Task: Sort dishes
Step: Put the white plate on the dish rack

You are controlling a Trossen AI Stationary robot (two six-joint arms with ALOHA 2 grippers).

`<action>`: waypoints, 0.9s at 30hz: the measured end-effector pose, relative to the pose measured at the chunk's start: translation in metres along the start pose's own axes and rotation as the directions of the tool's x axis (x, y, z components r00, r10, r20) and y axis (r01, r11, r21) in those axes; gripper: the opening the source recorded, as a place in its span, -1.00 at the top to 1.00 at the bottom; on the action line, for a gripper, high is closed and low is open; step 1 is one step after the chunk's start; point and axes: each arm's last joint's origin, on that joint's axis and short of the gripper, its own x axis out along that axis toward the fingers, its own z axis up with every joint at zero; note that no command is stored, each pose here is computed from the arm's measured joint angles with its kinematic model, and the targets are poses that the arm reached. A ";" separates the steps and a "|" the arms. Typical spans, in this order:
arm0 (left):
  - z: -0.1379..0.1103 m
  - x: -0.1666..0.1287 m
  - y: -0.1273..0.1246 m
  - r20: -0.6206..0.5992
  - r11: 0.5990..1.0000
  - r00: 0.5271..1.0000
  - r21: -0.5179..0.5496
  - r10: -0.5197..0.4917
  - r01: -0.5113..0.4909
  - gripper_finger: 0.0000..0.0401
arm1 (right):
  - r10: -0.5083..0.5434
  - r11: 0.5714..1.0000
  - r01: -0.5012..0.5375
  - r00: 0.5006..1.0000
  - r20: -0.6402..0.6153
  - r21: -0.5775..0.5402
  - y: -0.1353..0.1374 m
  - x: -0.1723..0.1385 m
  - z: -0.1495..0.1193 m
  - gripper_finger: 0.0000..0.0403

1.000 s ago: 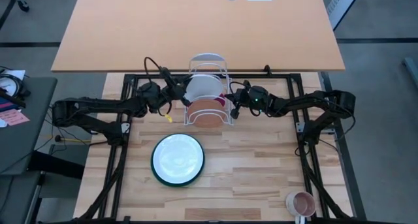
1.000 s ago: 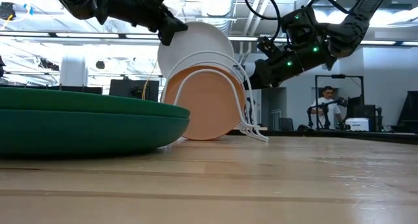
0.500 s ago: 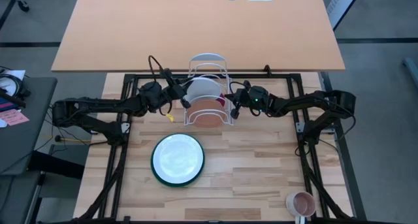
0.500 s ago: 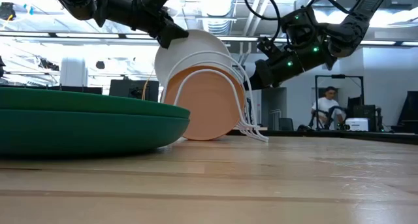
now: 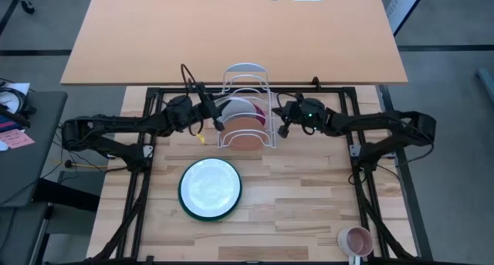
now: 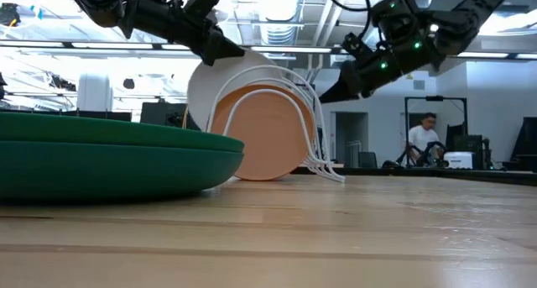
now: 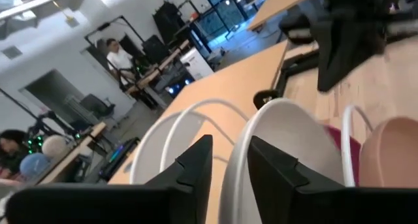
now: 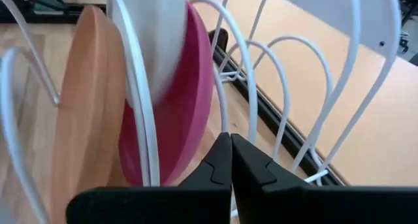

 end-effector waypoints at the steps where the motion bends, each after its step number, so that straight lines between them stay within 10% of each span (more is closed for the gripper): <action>1: -0.001 0.000 0.000 -0.006 1.000 1.000 -0.002 -0.006 0.006 0.53 | -0.001 1.000 0.001 1.000 0.006 0.001 -0.001 -0.002 0.002 0.98; 27: -0.023 0.031 -0.038 -0.043 0.996 0.996 0.044 -0.073 0.075 0.53 | 0.000 1.000 0.000 1.000 0.006 0.011 -0.003 -0.013 0.008 0.98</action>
